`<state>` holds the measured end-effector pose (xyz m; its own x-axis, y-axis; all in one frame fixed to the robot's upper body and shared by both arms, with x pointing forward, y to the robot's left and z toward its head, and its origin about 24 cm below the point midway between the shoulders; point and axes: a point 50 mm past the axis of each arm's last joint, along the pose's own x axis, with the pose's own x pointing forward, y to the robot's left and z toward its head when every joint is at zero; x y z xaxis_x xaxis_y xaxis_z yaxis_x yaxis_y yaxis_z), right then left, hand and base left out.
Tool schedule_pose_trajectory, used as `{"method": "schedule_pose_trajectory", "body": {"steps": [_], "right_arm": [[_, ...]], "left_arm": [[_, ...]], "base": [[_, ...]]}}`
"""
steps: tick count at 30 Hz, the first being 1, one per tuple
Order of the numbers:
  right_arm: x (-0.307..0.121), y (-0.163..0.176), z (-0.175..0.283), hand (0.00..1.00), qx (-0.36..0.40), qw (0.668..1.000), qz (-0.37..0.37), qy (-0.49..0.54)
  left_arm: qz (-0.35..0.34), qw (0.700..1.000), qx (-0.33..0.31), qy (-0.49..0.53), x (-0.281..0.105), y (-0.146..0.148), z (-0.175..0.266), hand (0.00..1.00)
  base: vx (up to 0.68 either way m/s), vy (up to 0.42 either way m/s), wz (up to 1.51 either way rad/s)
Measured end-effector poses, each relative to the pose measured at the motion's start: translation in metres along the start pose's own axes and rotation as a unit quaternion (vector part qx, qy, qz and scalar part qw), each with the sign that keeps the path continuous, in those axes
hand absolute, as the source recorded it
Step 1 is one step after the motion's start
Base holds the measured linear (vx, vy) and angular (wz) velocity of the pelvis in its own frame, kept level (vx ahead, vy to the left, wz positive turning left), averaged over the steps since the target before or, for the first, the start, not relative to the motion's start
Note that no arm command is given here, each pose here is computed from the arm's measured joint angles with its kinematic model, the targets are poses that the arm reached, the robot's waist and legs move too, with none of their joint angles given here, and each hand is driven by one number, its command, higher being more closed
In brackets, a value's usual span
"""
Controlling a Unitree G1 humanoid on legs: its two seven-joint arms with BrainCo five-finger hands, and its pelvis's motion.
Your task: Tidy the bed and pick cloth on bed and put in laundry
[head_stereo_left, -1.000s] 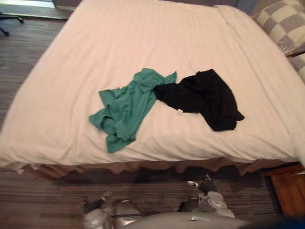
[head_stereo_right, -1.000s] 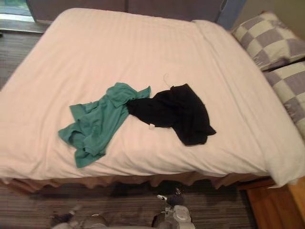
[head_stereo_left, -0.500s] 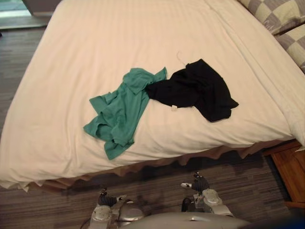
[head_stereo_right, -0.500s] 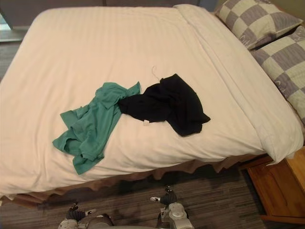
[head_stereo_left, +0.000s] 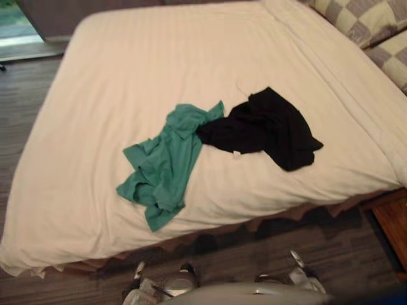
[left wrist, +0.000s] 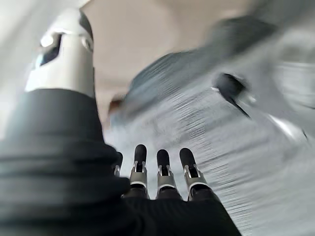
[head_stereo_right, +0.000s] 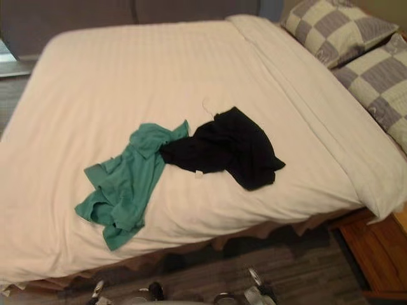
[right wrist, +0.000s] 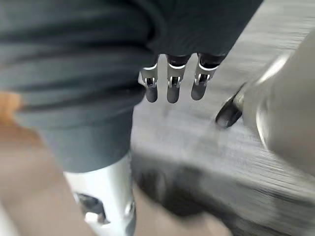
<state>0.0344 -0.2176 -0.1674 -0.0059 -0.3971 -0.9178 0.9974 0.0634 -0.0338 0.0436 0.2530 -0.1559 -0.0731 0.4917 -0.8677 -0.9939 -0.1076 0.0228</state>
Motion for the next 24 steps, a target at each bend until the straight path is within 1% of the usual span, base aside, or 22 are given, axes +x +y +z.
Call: {"method": "schedule_pose_trajectory", "body": {"steps": [1, 3, 4, 5, 6, 7, 8, 10, 11, 12, 13, 14, 15, 16, 17, 18, 19, 20, 21, 22, 23, 24], "right_arm": [[0.003, -0.015, 0.006, 0.0, 0.047, 0.998, -0.033, 0.0], [0.009, -0.05, 0.033, 0.0, 0.164, 0.981, -0.102, -0.018], [0.01, -0.058, 0.043, 0.0, 0.194, 0.974, -0.116, -0.029], [0.011, -0.074, 0.069, 0.0, 0.25, 0.957, -0.133, -0.057], [0.011, -0.086, 0.093, 0.0, 0.275, 0.947, -0.141, -0.084], [0.007, -0.102, 0.128, 0.0, 0.294, 0.936, -0.149, -0.127], [0.003, -0.108, 0.147, 0.0, 0.301, 0.93, -0.151, -0.15], [-0.018, -0.129, 0.219, 0.0, 0.291, 0.914, -0.16, -0.235], [-0.024, -0.134, 0.235, 0.0, 0.29, 0.909, -0.162, -0.253], [-0.037, -0.137, 0.264, 0.0, 0.261, 0.908, -0.171, -0.282], [-0.05, -0.133, 0.29, 0.0, 0.205, 0.91, -0.181, -0.313], [-0.056, -0.13, 0.302, 0.0, 0.181, 0.908, -0.184, -0.329], [-0.071, -0.116, 0.328, 0.0, 0.102, 0.904, -0.192, -0.368], [-0.088, -0.089, 0.354, 0.0, 0.015, 0.889, -0.189, -0.417], [-0.099, -0.07, 0.366, 0.0, -0.027, 0.875, -0.18, -0.449], [-0.127, -0.025, 0.387, 0.0, -0.105, 0.832, -0.151, -0.523], [-0.164, 0.025, 0.4, 0.0, -0.193, 0.761, -0.117, -0.608], [-0.183, 0.049, 0.401, 0.0, -0.23, 0.721, -0.098, -0.647], [-0.215, 0.091, 0.396, 0.0, -0.278, 0.646, -0.058, -0.709], [-0.242, 0.12, 0.384, 0.0, -0.283, 0.591, -0.012, -0.755], [-0.253, 0.131, 0.376, 0.0, -0.272, 0.572, 0.012, -0.774], [-0.268, 0.145, 0.362, 0.0, -0.25, 0.547, 0.047, -0.798]], "left_arm": [[0.017, 0.998, -0.054, -0.01, 0.003, 0.005, 0.011, 0.0], [0.071, 0.982, -0.173, -0.038, 0.011, 0.027, 0.043, 0.0], [0.081, 0.975, -0.201, -0.047, 0.012, 0.033, 0.052, 0.0], [0.098, 0.961, -0.249, -0.07, 0.015, 0.045, 0.074, 0.0], [0.106, 0.951, -0.274, -0.092, 0.016, 0.054, 0.093, 0.0], [0.11, 0.938, -0.301, -0.128, 0.016, 0.065, 0.123, 0.0], [0.111, 0.93, -0.316, -0.15, 0.014, 0.072, 0.141, 0.0], [0.094, 0.896, -0.351, -0.255, -0.005, 0.093, 0.23, 0.0], [0.085, 0.886, -0.356, -0.284, -0.015, 0.095, 0.255, 0.0], [0.074, 0.875, -0.334, -0.343, -0.036, 0.097, 0.3, 0.0], [0.062, 0.867, -0.293, -0.398, -0.059, 0.089, 0.338, 0.0], [0.053, 0.862, -0.272, -0.425, -0.071, 0.082, 0.354, 0.0], [0.038, 0.857, -0.203, -0.472, -0.093, 0.058, 0.379, 0.0], [0.017, 0.849, -0.126, -0.513, -0.113, 0.027, 0.396, 0.0], [0.003, 0.839, -0.095, -0.535, -0.125, 0.01, 0.403, 0.0], [-0.041, 0.805, -0.062, -0.588, -0.158, -0.022, 0.417, 0.0], [-0.105, 0.758, -0.01, -0.643, -0.198, -0.06, 0.425, 0.0], [-0.129, 0.73, 0.027, -0.67, -0.217, -0.079, 0.424, 0.0], [-0.171, 0.664, 0.096, -0.722, -0.253, -0.116, 0.413, 0.0], [-0.22, 0.598, 0.124, -0.761, -0.279, -0.139, 0.391, 0.0], [-0.246, 0.568, 0.121, -0.776, -0.29, -0.145, 0.378, 0.0], [-0.275, 0.53, 0.121, -0.793, -0.3, -0.155, 0.353, 0.0]], "base": [[0.05, -0.015, 0.32], [0.07, -0.015, 0.32], [0.08, -0.012, 0.25], [0.07, -0.009, 0.22], [0.1, 0.006, 0.32], [0.09, 0.017, 0.28], [0.11, 0.023, 0.27], [0.1, 0.004, 0.33], [0.07, -0.007, 0.42], [0.03, -0.011, 0.39], [0.02, -0.007, 0.39], [0.01, 0.008, 0.41], [0.02, 0.023, 0.37], [0.01, 0.024, 0.29], [-0.01, 0.02, 0.08], [-0.03, 0.009, -0.09], [-0.04, 0.008, -0.13], [-0.05, 0.006, -0.15], [-0.05, 0.015, -0.11], [-0.05, 0.016, -0.08], [0.0, 0.017, -0.04], [0.03, 0.01, -0.06]]}}
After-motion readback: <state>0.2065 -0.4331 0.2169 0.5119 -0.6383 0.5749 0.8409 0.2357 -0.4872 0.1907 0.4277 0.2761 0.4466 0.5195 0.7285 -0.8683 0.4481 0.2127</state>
